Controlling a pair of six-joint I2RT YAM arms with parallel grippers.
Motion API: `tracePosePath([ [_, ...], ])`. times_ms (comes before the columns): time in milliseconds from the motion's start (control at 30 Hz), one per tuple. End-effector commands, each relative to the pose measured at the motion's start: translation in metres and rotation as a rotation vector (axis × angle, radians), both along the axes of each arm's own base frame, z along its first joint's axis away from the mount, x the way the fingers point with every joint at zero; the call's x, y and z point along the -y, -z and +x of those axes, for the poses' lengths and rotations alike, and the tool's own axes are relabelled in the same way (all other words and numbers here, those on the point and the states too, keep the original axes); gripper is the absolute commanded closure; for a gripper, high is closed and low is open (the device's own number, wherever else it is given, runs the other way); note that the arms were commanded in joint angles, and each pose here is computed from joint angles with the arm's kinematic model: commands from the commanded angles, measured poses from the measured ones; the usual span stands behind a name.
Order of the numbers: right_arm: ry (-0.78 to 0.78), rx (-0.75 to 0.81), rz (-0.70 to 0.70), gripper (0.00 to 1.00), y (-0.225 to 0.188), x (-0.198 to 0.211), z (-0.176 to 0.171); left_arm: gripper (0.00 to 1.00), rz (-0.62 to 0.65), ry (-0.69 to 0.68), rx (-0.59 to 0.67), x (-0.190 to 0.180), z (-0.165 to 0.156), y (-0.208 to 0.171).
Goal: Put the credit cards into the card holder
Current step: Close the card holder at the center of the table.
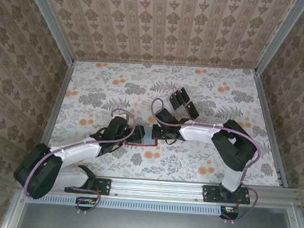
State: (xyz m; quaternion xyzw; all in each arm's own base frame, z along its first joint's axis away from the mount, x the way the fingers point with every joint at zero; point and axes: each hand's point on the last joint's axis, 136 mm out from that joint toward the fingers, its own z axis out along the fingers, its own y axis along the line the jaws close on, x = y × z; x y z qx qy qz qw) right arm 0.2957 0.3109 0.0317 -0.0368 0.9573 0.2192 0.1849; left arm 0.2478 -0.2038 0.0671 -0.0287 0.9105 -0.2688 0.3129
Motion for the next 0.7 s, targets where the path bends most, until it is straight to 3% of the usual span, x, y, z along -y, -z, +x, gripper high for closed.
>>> tracePosePath([
  [0,0.010,-0.049,0.010,1.00,0.015,0.001,-0.005,0.00,-0.092,0.005,0.084,0.014,0.004,-0.034],
  [367,0.029,-0.030,0.061,1.00,0.001,0.003,0.003,0.00,-0.170,0.094,0.175,0.061,0.001,-0.067],
  [667,0.190,0.055,0.122,1.00,-0.028,0.049,0.020,0.00,-0.185,0.144,0.197,0.093,-0.005,-0.071],
])
